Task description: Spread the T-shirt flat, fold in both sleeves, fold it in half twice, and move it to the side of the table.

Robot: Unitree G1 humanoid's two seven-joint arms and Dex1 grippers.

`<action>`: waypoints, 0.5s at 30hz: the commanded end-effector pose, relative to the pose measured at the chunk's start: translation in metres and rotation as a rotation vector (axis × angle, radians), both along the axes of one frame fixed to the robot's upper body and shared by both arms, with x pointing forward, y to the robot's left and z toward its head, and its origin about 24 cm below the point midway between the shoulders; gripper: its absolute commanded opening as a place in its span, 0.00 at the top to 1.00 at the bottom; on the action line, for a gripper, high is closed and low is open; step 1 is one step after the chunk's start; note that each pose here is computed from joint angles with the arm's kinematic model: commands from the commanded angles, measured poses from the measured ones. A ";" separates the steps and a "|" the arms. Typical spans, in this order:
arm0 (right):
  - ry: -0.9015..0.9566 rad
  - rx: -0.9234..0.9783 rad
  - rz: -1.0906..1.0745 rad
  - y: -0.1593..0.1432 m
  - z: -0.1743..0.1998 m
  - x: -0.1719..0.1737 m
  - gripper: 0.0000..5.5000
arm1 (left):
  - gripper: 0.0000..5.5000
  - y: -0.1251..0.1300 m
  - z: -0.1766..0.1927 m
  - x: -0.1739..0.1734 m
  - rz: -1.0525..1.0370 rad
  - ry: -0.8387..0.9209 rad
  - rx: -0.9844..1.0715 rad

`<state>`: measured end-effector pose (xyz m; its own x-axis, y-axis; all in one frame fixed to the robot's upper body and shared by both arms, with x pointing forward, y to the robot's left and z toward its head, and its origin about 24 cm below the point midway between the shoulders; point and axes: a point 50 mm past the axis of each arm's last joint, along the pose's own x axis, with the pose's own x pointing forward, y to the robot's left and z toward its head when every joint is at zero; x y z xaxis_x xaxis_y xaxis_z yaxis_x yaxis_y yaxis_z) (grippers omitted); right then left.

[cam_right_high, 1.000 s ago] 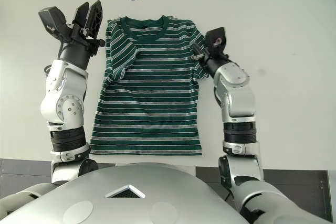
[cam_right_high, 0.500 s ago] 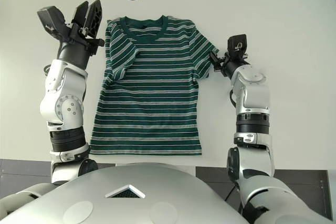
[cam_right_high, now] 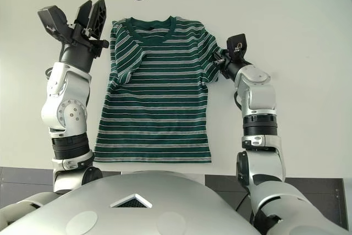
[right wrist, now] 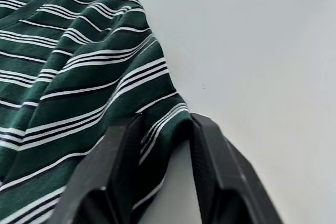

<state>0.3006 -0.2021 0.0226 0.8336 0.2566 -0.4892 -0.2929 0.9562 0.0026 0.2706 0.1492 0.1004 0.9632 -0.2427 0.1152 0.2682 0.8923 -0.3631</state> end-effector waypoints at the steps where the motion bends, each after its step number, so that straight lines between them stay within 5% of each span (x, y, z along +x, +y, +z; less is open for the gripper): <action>1: 0.046 0.007 -0.010 0.002 -0.011 -0.008 0.85 | 0.65 0.002 -0.001 0.001 0.006 0.013 0.006; 5: -0.006 0.022 -0.008 0.004 0.000 -0.006 0.98 | 0.65 0.002 -0.002 0.001 0.007 0.017 0.009; 15: -0.127 0.108 0.213 0.073 0.044 -0.014 0.98 | 0.65 0.001 -0.003 0.001 0.007 0.019 0.006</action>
